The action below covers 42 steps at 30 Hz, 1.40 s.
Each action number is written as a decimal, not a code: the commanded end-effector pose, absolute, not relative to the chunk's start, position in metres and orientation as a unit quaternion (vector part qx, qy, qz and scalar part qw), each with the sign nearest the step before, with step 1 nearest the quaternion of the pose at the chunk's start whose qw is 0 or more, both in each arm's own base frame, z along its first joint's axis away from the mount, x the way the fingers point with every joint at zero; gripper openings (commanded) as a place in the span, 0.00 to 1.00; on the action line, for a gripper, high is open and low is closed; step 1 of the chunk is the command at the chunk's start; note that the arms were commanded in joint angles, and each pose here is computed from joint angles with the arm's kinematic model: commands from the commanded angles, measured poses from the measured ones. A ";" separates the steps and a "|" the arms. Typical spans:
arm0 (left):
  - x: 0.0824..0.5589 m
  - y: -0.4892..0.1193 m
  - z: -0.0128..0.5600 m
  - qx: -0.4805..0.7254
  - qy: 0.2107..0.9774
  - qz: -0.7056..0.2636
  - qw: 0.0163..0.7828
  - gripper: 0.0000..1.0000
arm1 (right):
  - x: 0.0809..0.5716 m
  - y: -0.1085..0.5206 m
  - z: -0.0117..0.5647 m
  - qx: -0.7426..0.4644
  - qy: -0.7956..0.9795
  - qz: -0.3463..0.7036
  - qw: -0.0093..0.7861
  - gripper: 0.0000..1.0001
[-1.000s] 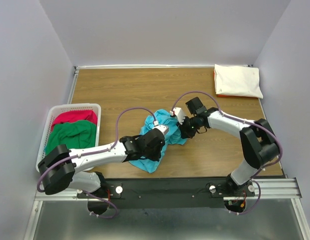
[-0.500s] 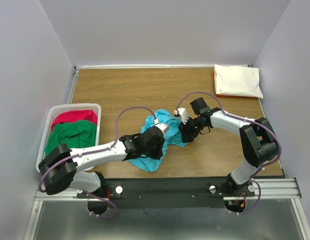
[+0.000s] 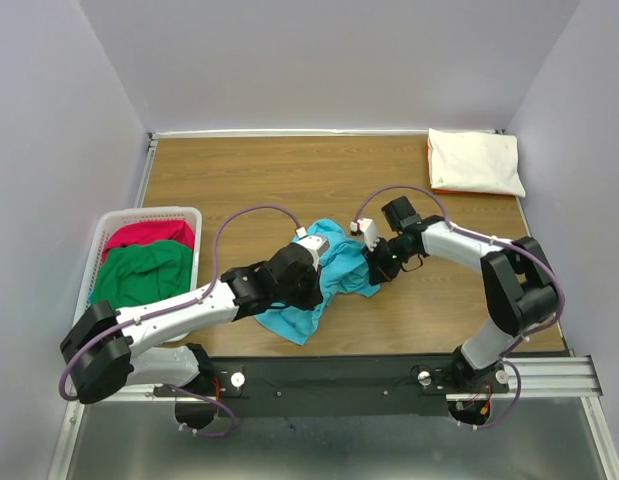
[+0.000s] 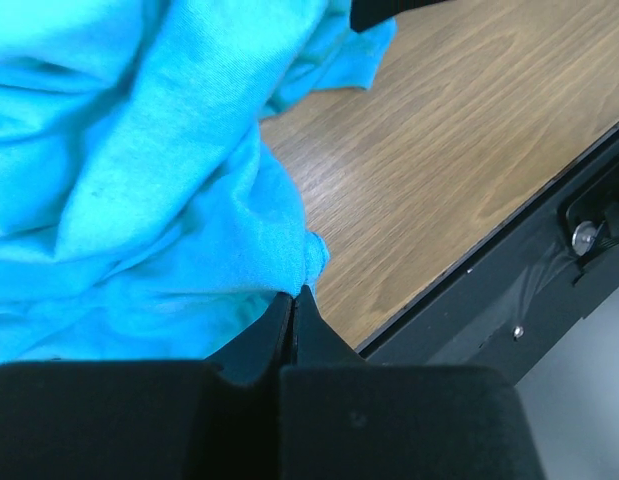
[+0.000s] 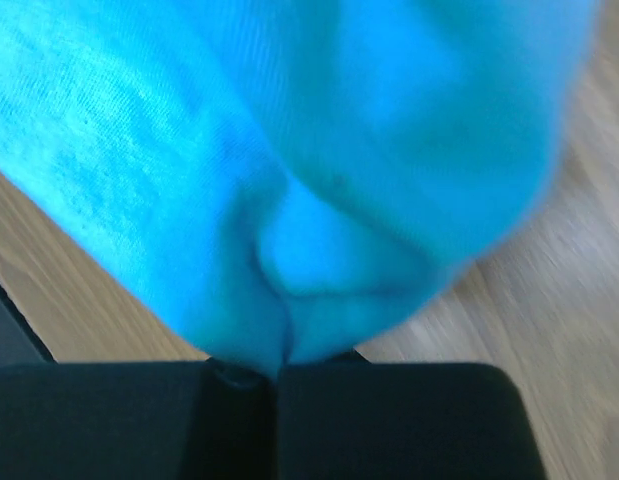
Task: Fold and stack the t-shirts
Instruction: Flatten the tshirt out
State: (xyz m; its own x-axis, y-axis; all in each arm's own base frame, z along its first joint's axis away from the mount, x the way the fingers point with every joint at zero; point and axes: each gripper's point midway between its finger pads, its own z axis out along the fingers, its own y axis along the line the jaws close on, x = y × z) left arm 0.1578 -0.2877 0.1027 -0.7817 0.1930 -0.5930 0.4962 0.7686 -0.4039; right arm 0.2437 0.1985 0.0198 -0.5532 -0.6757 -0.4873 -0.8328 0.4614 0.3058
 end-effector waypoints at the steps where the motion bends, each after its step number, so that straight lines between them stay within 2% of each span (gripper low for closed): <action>1: 0.166 -0.286 0.125 0.191 0.883 -0.306 0.299 0.00 | 0.262 0.170 0.050 -0.447 0.851 0.200 0.191 0.01; 10: 0.203 -0.278 0.236 0.198 0.811 -0.361 0.416 0.00 | 0.321 0.117 0.165 -0.433 0.830 0.093 0.339 0.01; 18: 0.215 -0.282 0.317 0.249 0.749 -0.372 0.488 0.00 | 0.337 0.094 0.242 -0.416 0.800 0.034 0.432 0.01; 21: 0.206 -0.301 0.337 0.289 0.716 -0.414 0.482 0.00 | 0.337 0.084 0.292 -0.410 0.773 -0.003 0.484 0.01; 25: 0.182 -0.335 0.343 0.350 0.678 -0.482 0.429 0.00 | 0.328 0.070 0.346 -0.390 0.745 -0.051 0.538 0.01; 30: 0.162 -0.374 0.371 0.394 0.638 -0.514 0.418 0.00 | 0.319 0.051 0.412 -0.350 0.717 -0.088 0.597 0.01; 33: 0.151 -0.382 0.407 0.405 0.602 -0.536 0.432 0.00 | 0.324 0.050 0.447 -0.329 0.701 -0.086 0.627 0.01; 37: 0.140 -0.373 0.452 0.396 0.559 -0.561 0.464 0.00 | 0.339 0.076 0.477 -0.344 0.676 -0.028 0.651 0.01; 39: 0.141 -0.359 0.458 0.371 0.557 -0.567 0.480 0.00 | 0.362 0.097 0.458 -0.364 0.687 0.027 0.629 0.04; 40: 0.148 -0.356 0.436 0.354 0.581 -0.559 0.474 0.00 | 0.364 0.116 0.452 -0.386 0.681 0.077 0.618 0.05; 41: 0.148 -0.343 0.439 0.338 0.578 -0.560 0.488 0.00 | 0.370 0.128 0.440 -0.389 0.690 0.110 0.601 0.05; 42: 0.162 -0.332 0.429 0.298 0.602 -0.559 0.485 0.00 | 0.389 0.148 0.409 -0.401 0.706 0.144 0.566 0.06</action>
